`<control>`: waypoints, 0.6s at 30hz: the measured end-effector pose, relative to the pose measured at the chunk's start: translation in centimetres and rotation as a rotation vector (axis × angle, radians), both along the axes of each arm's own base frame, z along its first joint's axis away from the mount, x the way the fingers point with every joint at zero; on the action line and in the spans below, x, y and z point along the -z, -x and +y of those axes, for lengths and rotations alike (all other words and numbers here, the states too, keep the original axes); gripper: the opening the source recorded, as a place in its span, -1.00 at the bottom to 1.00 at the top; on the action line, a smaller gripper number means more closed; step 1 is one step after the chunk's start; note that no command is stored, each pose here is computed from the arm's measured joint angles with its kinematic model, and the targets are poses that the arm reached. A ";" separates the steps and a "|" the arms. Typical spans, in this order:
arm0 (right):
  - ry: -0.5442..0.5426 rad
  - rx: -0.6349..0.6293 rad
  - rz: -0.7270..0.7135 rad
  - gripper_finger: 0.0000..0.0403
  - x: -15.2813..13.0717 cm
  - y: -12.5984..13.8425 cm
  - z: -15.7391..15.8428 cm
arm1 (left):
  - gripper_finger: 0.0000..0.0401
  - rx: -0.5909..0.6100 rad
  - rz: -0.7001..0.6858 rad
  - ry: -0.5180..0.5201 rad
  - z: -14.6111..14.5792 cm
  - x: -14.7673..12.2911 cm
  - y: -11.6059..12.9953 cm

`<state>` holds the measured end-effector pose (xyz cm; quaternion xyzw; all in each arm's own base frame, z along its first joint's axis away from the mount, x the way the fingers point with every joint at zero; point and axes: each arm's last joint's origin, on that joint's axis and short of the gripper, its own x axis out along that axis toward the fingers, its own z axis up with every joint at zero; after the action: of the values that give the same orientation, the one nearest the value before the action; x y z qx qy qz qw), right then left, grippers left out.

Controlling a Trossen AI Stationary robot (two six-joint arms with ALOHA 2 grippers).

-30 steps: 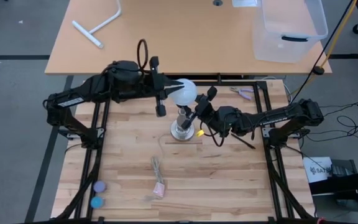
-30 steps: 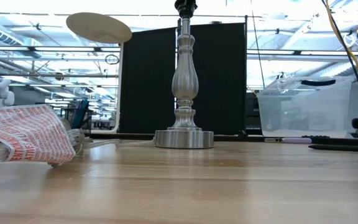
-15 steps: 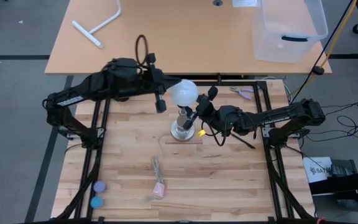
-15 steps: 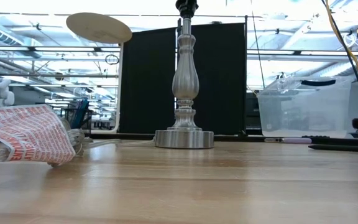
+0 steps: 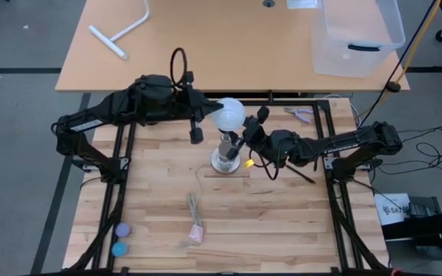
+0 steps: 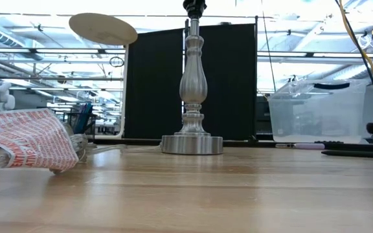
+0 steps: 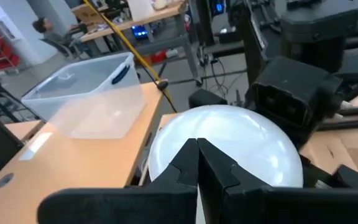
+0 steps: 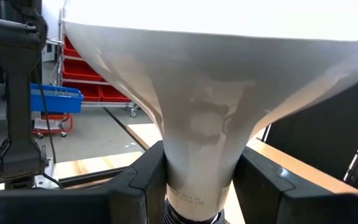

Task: Screw lightbulb
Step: Insert the lightbulb into the lamp

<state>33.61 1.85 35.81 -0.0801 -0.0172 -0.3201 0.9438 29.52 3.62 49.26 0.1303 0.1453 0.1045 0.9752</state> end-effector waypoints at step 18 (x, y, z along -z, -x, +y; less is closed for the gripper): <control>-0.036 -0.058 0.009 -0.29 -1.0 1.4 -0.1 | -1.00 0.004 -0.028 -0.001 0.1 0.0 -0.2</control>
<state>32.20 1.80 36.86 -0.0639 -0.0095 -0.2927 0.9540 29.68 3.69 49.26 0.1297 0.1315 0.1045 0.9772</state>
